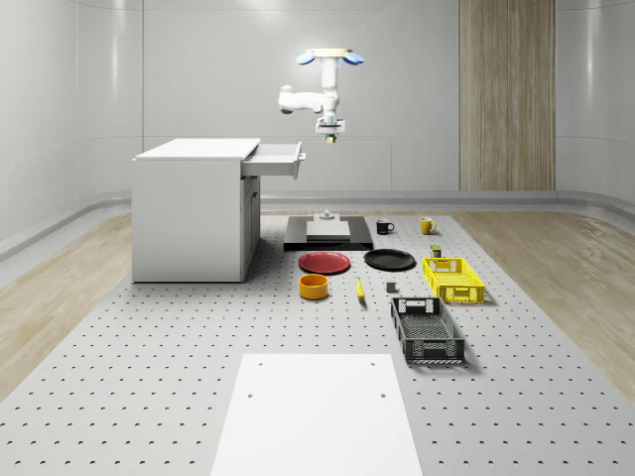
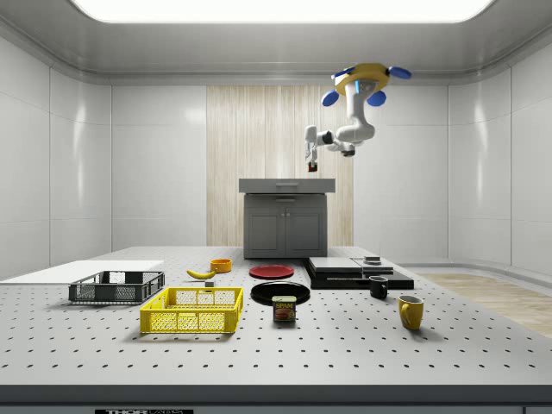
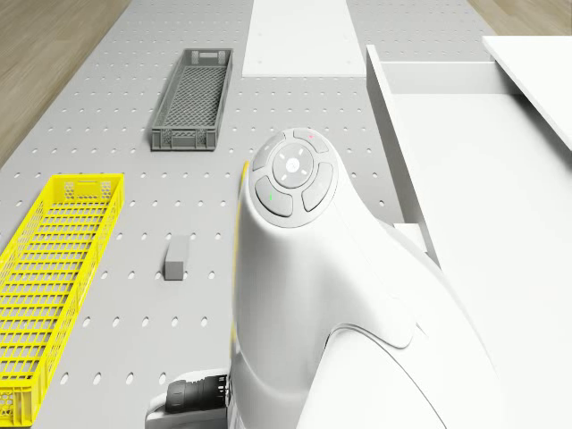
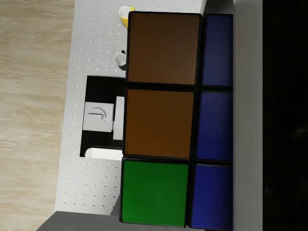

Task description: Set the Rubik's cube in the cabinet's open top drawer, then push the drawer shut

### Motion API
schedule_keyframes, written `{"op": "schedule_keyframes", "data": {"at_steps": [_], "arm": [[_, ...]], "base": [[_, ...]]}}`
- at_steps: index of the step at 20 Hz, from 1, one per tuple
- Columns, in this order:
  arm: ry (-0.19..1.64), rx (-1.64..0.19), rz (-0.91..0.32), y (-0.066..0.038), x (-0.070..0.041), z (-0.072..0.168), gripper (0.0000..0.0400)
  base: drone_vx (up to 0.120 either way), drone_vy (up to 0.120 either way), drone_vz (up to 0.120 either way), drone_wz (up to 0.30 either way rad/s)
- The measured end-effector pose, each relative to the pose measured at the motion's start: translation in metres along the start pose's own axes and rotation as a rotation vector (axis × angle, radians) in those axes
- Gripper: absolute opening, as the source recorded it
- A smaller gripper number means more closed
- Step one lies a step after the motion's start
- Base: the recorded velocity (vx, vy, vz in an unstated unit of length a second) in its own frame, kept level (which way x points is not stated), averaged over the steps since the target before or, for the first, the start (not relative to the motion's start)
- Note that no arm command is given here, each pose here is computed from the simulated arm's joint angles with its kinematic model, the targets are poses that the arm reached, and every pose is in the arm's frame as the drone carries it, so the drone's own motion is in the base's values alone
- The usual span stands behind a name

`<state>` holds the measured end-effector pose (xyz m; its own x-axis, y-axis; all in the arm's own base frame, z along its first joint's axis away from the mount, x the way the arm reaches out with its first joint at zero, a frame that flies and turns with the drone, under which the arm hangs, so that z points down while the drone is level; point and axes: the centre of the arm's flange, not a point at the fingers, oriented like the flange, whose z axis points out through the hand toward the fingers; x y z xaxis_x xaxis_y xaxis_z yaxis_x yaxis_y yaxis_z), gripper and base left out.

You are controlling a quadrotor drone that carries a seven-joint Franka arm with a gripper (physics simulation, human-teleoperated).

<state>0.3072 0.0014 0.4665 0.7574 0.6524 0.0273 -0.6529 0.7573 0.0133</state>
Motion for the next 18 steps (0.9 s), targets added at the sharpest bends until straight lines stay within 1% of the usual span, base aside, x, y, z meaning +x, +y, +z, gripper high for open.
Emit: {"op": "schedule_keyframes", "data": {"at_steps": [16,18], "arm": [[0.000,0.000,0.000,0.0000,0.0000,0.0000,0.0292],[0.000,0.000,0.000,0.0000,0.0000,0.0000,0.0292]], "base": [[0.000,-0.120,0.000,0.000],[0.000,-0.120,0.100,0.000]]}}
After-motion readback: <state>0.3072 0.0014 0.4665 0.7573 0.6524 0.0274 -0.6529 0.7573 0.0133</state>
